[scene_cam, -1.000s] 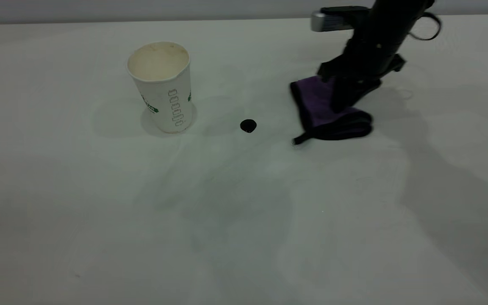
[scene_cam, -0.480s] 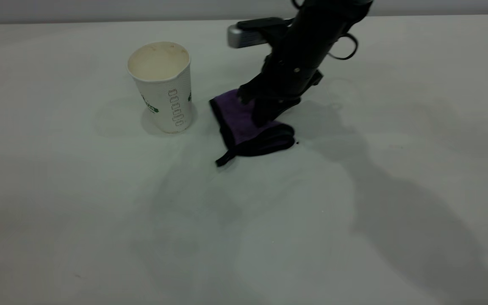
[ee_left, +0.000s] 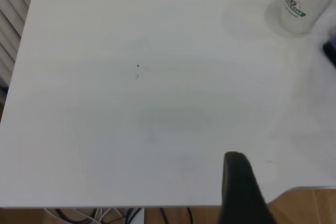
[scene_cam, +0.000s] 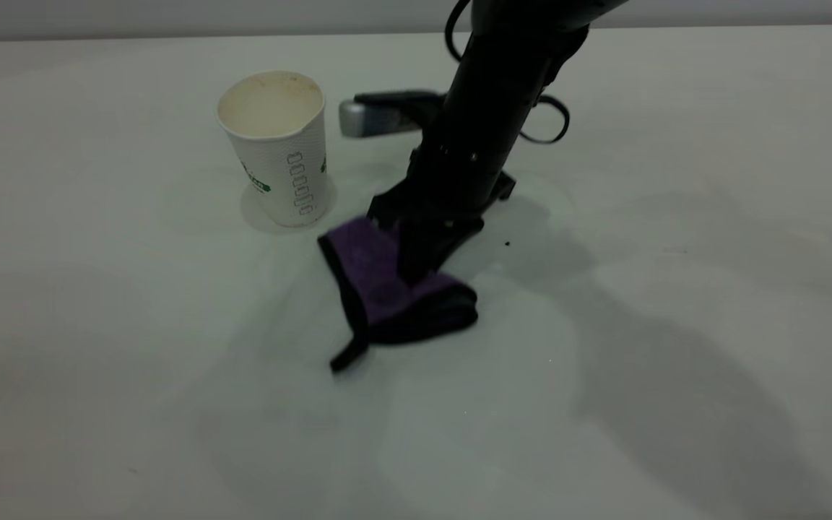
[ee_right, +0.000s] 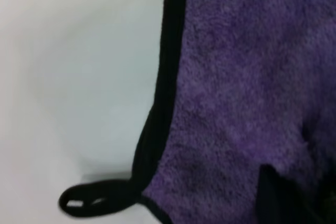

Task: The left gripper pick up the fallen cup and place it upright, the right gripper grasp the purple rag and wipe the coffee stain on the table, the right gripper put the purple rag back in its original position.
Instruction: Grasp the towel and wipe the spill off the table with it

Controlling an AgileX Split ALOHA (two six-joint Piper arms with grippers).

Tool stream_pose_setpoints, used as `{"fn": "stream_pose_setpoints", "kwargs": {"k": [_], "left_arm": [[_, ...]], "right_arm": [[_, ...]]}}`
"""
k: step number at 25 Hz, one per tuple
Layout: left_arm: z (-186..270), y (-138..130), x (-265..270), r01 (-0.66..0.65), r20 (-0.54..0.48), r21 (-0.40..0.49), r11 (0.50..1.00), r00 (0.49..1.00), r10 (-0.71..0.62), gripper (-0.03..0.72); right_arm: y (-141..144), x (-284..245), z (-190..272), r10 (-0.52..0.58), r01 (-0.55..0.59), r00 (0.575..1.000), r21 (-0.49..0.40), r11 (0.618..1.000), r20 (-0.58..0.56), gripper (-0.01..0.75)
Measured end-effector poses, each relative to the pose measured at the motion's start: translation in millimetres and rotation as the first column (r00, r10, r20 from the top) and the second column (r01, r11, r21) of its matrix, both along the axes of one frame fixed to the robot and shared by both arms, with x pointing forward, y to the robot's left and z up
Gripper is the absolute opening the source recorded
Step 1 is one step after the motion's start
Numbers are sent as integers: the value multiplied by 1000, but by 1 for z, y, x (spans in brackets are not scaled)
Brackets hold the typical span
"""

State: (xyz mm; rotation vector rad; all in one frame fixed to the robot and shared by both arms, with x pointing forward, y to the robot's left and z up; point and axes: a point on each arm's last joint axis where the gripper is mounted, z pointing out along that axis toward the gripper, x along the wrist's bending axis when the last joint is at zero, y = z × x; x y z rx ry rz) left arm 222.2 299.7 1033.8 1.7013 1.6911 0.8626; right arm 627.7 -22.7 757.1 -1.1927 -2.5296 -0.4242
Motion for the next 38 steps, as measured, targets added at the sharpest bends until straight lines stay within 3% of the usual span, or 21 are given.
{"fn": "stream_pose_setpoints", "kwargs": {"k": [4, 8, 16, 21, 27, 32, 38], "left_arm": [[0, 0, 0, 0, 0, 0, 1000, 1000, 0, 498], [0, 0, 0, 0, 0, 0, 1000, 1000, 0, 498], [0, 0, 0, 0, 0, 0, 1000, 1000, 0, 498], [0, 0, 0, 0, 0, 0, 1000, 1000, 0, 498], [0, 0, 0, 0, 0, 0, 1000, 1000, 0, 498], [0, 0, 0, 0, 0, 0, 1000, 1000, 0, 498], [0, 0, 0, 0, 0, 0, 1000, 1000, 0, 498]], "right_arm": [[11, -22, -1, 85, -86, 990, -4, 996, -115, 80], [23, -30, -3, 102, -102, 989, 1, 995, -106, 80], [11, 1, 3, -60, 60, 998, 20, 998, -6, 88], [-11, 39, 15, -181, 179, 978, 28, 983, 107, 89], [-41, 63, 18, -251, 263, 948, -38, 964, 194, 91], [-59, 72, 17, -355, 372, 914, -55, 927, 195, 92], [-49, 66, 19, -368, 372, 922, -11, 928, 124, 97]]}}
